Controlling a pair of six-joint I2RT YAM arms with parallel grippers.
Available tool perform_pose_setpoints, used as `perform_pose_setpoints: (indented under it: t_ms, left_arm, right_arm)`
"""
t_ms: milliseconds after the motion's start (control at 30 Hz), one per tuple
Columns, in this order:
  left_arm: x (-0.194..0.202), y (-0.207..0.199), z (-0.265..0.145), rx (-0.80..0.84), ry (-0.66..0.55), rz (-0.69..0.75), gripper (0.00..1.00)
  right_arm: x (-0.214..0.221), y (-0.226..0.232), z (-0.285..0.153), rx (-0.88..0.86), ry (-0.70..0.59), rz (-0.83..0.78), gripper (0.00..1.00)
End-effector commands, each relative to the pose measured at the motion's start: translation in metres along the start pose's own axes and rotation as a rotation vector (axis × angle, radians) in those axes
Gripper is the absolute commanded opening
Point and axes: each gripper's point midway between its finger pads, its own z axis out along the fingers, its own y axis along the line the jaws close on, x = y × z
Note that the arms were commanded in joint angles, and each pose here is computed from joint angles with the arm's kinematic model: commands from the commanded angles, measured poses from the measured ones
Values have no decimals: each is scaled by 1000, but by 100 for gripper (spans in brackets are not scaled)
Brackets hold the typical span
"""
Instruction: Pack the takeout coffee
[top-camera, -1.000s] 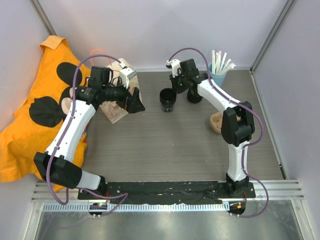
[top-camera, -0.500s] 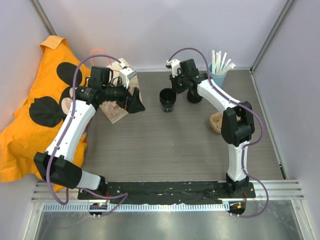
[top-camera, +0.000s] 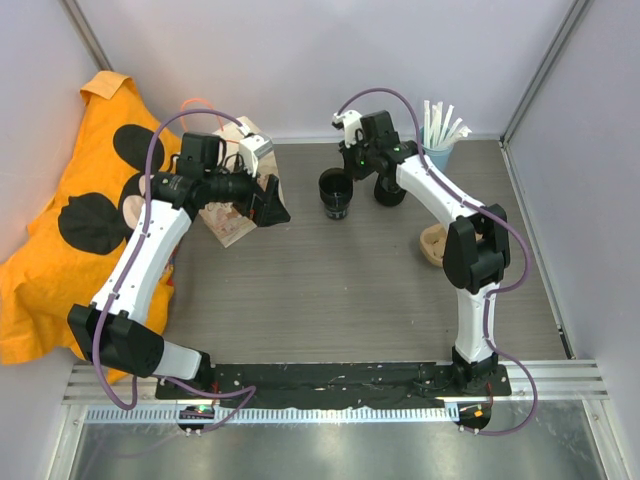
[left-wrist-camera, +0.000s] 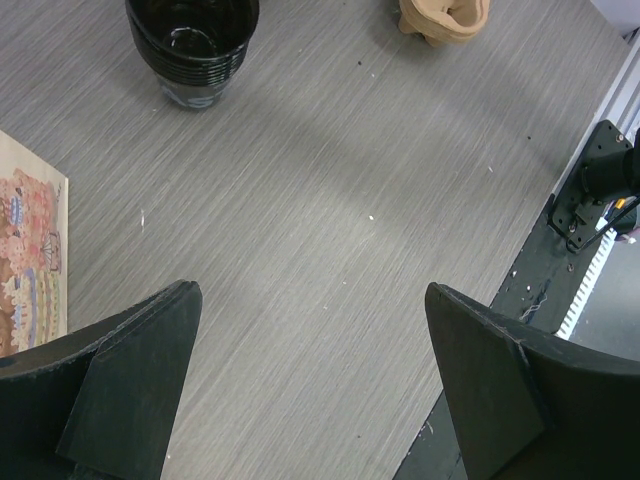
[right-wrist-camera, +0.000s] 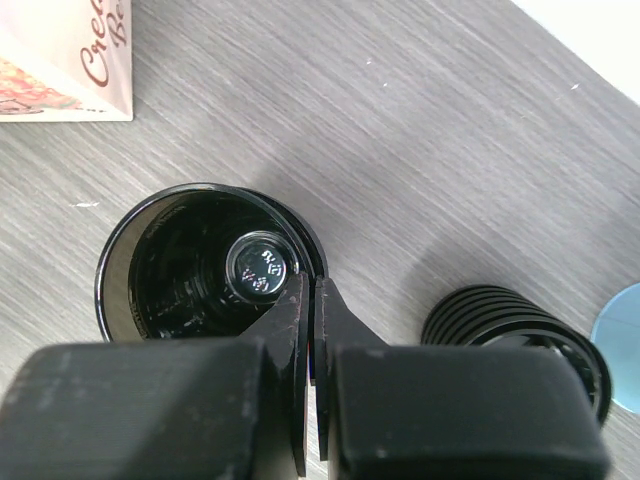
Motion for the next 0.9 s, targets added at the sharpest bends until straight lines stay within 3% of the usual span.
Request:
perform_pose_setpoints:
  t_ms: [0, 867]
  left_arm:
    - [-11, -1, 0, 2, -36, 26, 100]
    - [-11, 3, 3, -8, -34, 22, 100]
  right_arm:
    - [-47, -7, -22, 52, -114, -49, 1]
    - [-53, -34, -7, 150, -116, -53, 1]
